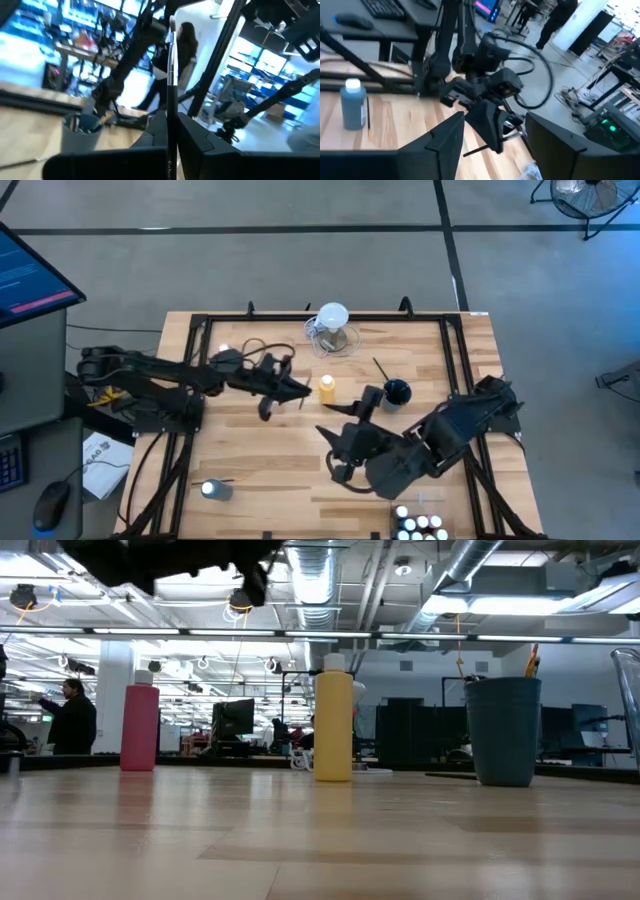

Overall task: Pick & Place Paint Supplies
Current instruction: Put the left black silver paintbrush into the blue cup

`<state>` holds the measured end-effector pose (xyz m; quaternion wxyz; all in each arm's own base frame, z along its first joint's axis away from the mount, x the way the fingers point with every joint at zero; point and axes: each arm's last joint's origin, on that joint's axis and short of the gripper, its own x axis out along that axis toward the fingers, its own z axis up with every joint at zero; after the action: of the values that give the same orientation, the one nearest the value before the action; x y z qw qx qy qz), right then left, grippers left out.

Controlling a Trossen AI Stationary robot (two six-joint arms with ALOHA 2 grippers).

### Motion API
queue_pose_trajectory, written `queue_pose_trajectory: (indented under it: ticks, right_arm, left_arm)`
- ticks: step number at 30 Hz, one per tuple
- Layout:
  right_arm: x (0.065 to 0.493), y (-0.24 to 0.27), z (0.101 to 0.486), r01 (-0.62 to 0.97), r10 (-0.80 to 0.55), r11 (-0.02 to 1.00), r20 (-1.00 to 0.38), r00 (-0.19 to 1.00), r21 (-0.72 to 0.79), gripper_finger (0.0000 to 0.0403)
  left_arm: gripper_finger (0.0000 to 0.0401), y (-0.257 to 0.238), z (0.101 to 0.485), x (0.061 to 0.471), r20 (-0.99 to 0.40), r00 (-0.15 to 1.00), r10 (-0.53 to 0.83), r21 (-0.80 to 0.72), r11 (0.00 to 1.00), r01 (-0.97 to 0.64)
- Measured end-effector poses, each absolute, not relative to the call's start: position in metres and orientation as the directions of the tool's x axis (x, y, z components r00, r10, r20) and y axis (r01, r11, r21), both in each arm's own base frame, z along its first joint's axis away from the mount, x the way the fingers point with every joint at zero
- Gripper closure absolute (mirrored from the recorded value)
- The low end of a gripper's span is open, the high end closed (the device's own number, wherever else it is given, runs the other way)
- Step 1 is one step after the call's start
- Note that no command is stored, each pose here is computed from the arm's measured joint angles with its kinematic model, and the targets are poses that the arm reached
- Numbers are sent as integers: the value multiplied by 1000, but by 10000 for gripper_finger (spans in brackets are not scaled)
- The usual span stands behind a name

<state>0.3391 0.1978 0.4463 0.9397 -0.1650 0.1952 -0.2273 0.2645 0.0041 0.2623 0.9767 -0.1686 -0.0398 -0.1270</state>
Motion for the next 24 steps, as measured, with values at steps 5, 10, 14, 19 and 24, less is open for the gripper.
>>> queue_pose_trajectory:
  ticks: [5, 10, 14, 19, 24]
  right_arm:
    - [351, 200, 448, 303, -425, 871, -283, 860, -387, 205]
    - [380, 204, 426, 150, -280, 917, -327, 903, -369, 212]
    - [398, 209, 394, 71, -201, 930, -338, 919, -361, 216]
    - [396, 208, 381, 83, -171, 941, -250, 953, -327, 219]
    - [364, 196, 389, 64, -72, 971, -28, 997, -229, 217]
  left_arm:
    - [401, -3, 264, 243, 219, 947, -233, -258, 923, 286]
    - [401, -10, 257, 232, 242, 943, -230, -254, 923, 290]
    - [401, -15, 249, 228, 234, 945, -230, -261, 921, 289]
    - [401, -22, 242, 222, 244, 943, -228, -253, 923, 289]
    - [401, -31, 242, 221, 256, 937, -236, -210, 933, 292]
